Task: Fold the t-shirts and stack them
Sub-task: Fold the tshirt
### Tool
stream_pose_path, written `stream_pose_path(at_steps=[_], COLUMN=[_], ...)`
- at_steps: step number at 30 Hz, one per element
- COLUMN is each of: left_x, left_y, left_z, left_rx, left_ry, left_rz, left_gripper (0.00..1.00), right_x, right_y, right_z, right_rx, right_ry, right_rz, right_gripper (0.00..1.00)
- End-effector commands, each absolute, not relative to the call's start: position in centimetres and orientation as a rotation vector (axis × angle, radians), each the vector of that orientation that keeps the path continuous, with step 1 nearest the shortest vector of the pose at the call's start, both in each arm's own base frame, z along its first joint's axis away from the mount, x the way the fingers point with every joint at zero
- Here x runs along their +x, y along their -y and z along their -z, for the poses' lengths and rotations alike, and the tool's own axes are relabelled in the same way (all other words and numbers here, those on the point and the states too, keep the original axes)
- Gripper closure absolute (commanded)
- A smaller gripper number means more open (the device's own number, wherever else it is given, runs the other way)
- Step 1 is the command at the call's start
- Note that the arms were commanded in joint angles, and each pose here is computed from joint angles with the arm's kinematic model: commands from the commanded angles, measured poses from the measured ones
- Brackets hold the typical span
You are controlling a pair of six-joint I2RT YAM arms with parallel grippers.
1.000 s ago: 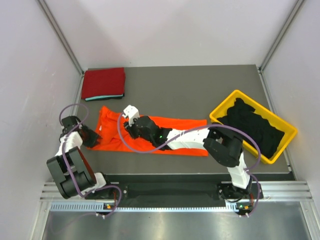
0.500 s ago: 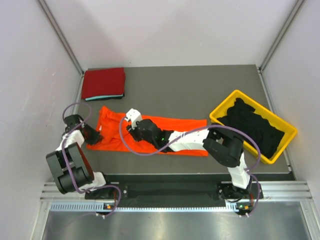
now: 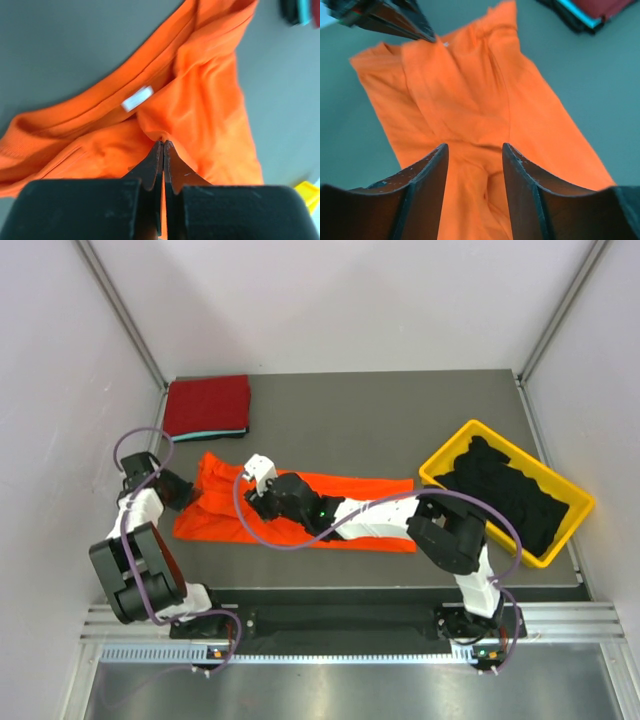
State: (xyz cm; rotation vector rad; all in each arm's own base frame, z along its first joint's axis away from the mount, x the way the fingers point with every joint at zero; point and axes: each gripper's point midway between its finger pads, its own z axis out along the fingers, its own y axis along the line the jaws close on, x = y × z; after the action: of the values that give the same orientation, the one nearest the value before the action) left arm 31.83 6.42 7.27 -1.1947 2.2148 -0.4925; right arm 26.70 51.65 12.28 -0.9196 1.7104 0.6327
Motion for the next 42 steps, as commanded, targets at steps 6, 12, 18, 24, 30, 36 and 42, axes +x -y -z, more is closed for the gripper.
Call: stream_pose_path(at_steps=[6, 12, 18, 24, 30, 36, 42], left_x=[37.1, 40.1, 41.6, 42.5, 43.9, 45.0, 45.6], left_y=[-6.8, -7.2, -6.3, -6.2, -6.0, -6.1, -6.2], left_z=[-10.6, -12.0, -11.2, -10.4, -10.3, -10.0, -9.3], left_rx=[-1.179, -1.152, -1.142, -1.135, -1.127, -1.118, -1.125], left_ry=[-2.091, -2.029, -2.044, -2.051, -2.053, -2.065, -2.087], left_rz=[0.631, 0.697, 0.761, 0.79, 0.847, 0.857, 0.863], left_gripper=[1.0, 1.0, 1.0, 1.0, 1.0, 1.0, 1.0], right_x=[25.9, 25.9, 25.9, 26.6, 27.1, 28.6, 29.9], right_y=[-55.3, -55.5, -56.5, -57.5, -58.4, -58.8, -58.8], right_z=[-15.0, -14.8, -13.7, -12.8, -11.8, -9.9, -8.9], right_rx=[-0.963, -0.955, -1.059, -1.13, -1.195, -1.215, -1.24], right_ry=[-1.625, -1.637, -1.618, -1.586, -1.581, -1.594, -1.576], right_rz=[-0.736, -0.728, -0.667, -0.56, -0.508, -0.405, -0.304], right_gripper=[0.6, 0.69, 0.69, 0.61, 0.61, 0.59, 0.57])
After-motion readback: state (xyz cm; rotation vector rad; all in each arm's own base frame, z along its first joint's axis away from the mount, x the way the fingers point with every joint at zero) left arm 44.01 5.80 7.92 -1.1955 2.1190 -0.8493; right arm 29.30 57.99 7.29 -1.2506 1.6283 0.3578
